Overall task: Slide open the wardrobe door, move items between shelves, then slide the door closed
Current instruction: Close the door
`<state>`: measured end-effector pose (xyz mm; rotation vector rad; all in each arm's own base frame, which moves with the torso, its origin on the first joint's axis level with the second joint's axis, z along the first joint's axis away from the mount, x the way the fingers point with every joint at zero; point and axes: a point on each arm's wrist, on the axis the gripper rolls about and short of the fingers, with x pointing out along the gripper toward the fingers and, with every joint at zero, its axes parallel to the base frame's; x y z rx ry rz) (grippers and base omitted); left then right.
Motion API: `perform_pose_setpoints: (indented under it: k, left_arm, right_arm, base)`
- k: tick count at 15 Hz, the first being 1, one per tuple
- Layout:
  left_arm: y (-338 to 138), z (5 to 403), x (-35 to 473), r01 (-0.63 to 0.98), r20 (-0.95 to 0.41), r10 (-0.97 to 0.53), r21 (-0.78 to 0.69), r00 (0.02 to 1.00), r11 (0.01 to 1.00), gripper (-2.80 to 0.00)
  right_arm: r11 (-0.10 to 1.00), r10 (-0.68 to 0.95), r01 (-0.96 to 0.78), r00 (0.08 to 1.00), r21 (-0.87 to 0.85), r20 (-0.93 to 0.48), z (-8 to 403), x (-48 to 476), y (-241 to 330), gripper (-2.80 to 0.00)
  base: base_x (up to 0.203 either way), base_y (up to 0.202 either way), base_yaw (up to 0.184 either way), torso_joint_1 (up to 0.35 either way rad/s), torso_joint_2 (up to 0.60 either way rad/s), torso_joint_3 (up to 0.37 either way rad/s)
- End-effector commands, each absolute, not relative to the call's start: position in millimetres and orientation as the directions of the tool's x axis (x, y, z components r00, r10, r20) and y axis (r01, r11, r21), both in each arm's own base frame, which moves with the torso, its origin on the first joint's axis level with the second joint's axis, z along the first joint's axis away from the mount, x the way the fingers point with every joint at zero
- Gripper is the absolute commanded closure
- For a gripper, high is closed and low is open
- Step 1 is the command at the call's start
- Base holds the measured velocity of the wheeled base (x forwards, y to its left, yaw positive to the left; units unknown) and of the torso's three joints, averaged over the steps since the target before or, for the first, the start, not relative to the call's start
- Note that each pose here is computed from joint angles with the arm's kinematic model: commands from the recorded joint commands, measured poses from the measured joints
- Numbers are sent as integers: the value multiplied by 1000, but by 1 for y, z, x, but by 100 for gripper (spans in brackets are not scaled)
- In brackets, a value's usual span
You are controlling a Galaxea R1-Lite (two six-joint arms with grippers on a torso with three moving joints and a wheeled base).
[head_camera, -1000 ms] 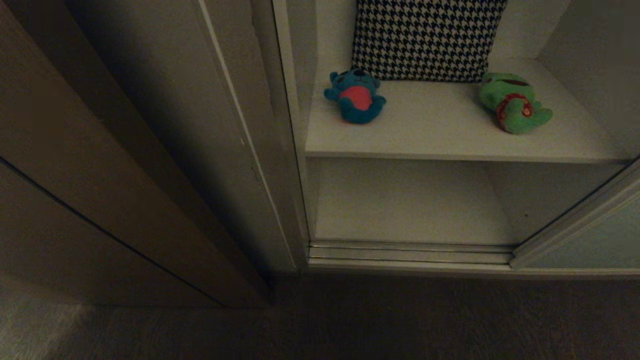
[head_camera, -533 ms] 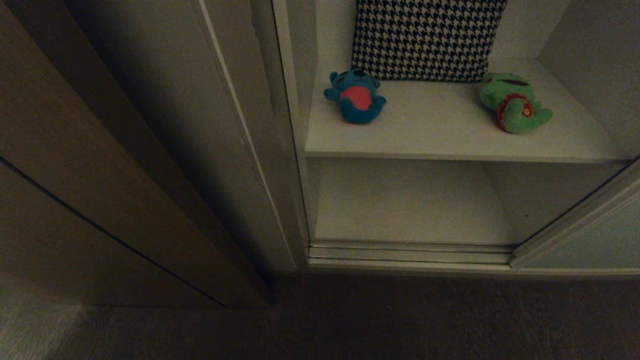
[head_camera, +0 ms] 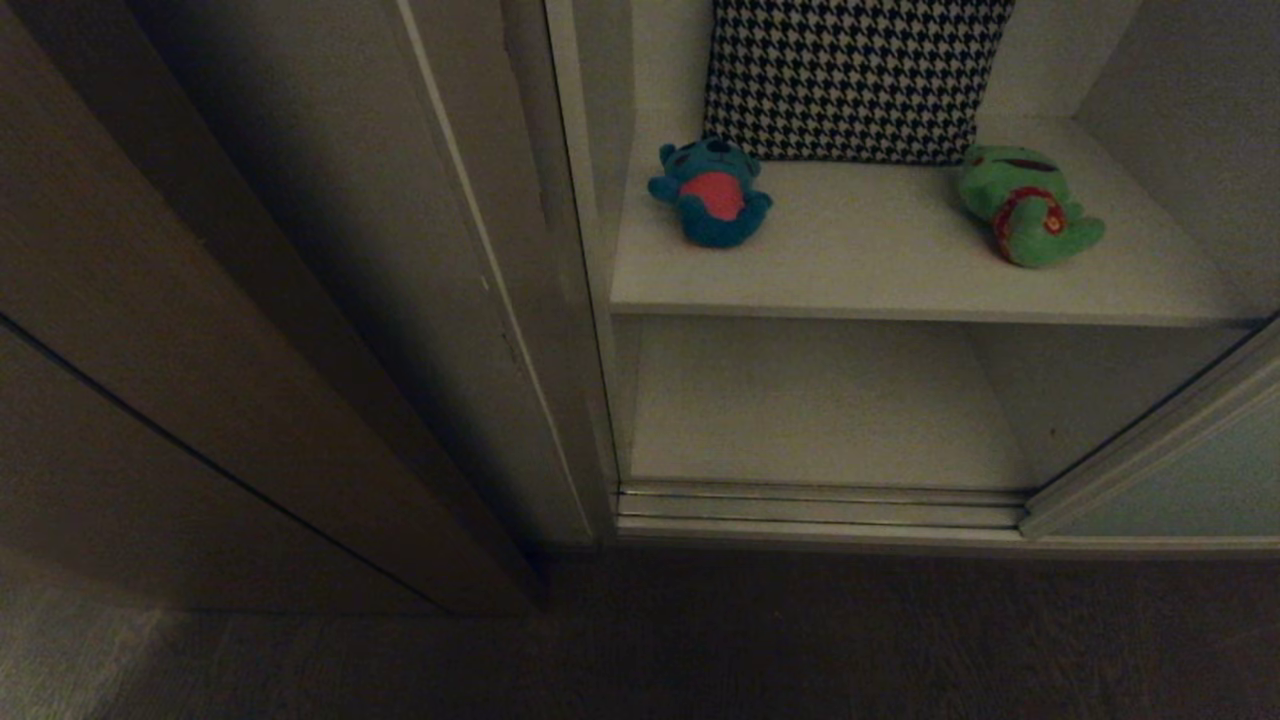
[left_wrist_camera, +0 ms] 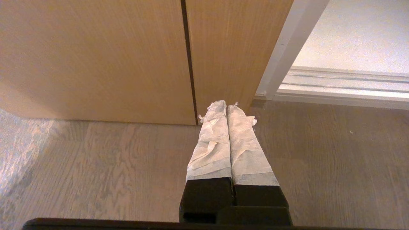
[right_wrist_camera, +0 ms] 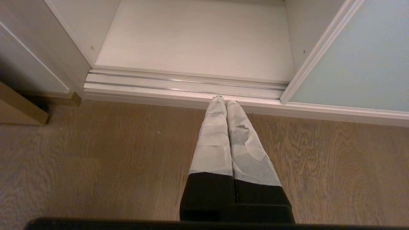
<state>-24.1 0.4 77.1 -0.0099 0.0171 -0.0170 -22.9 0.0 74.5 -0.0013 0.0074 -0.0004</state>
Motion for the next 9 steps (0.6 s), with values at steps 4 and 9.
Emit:
perform_pose_setpoints:
  k: [4,9]
  left_arm:
    - [0,77,-24,17,-18,-17,-11,1000,1000,0]
    - [0,77,-24,17,-18,-17,-11,1000,1000,0]
  right_arm:
    - [1000,-1,1,1000,-2,-9,74,-23,0,0]
    - [1000,-1,1,1000,-2,-9,74,-23,0,0]
  base:
    - [0,0,0,0,0,0]
    - [0,0,0,0,0,0]
